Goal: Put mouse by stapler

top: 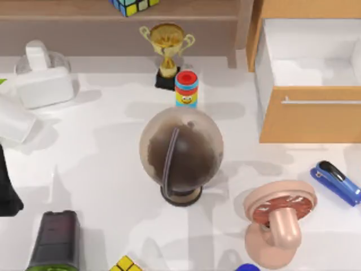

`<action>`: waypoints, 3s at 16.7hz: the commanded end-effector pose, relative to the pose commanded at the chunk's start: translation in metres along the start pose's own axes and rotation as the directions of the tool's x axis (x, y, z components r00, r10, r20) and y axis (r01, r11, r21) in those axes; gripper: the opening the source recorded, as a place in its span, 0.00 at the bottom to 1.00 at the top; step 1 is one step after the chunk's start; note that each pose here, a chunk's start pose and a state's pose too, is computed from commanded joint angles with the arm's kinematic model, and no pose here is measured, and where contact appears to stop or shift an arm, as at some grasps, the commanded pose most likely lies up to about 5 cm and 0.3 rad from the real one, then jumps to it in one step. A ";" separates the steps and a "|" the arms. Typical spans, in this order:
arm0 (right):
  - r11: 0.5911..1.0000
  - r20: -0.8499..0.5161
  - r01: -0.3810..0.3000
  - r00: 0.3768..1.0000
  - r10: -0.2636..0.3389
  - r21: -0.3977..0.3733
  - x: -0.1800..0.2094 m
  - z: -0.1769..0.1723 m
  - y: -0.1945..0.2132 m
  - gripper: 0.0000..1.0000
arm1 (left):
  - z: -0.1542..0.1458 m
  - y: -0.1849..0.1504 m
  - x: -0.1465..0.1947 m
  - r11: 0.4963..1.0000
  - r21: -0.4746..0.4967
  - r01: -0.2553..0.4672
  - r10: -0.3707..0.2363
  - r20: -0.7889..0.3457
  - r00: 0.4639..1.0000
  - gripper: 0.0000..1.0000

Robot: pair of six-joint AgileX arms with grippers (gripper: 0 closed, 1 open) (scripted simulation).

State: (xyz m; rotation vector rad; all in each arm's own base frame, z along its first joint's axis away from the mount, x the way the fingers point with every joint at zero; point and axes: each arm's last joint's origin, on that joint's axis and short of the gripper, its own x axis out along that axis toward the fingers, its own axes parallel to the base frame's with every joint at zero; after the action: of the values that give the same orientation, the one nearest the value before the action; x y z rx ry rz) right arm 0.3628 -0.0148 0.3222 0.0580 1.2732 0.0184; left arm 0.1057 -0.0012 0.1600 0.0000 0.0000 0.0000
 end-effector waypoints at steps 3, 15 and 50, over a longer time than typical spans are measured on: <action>1.000 -0.054 -0.001 0.999 0.002 0.003 0.008 -0.025 -0.009 0.00 | 0.000 0.000 0.000 1.000 0.000 0.000 0.000 0.000 1.000 1.00; 1.000 -0.210 0.019 0.977 -0.020 -0.008 0.112 -0.100 -0.024 0.00 | 0.000 0.000 0.000 1.000 0.000 0.000 0.000 0.000 1.000 1.00; 0.999 -0.171 0.046 0.984 -0.048 -0.015 0.143 -0.110 -0.027 0.00 | 0.000 0.000 0.000 1.000 0.000 0.000 0.000 0.000 1.000 1.00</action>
State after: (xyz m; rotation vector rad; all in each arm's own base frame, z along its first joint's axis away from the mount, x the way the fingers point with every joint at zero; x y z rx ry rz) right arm 0.2993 -0.0313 0.1527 0.0172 1.4460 -0.0111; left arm 0.1057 -0.0012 0.1600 0.0000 0.0000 0.0000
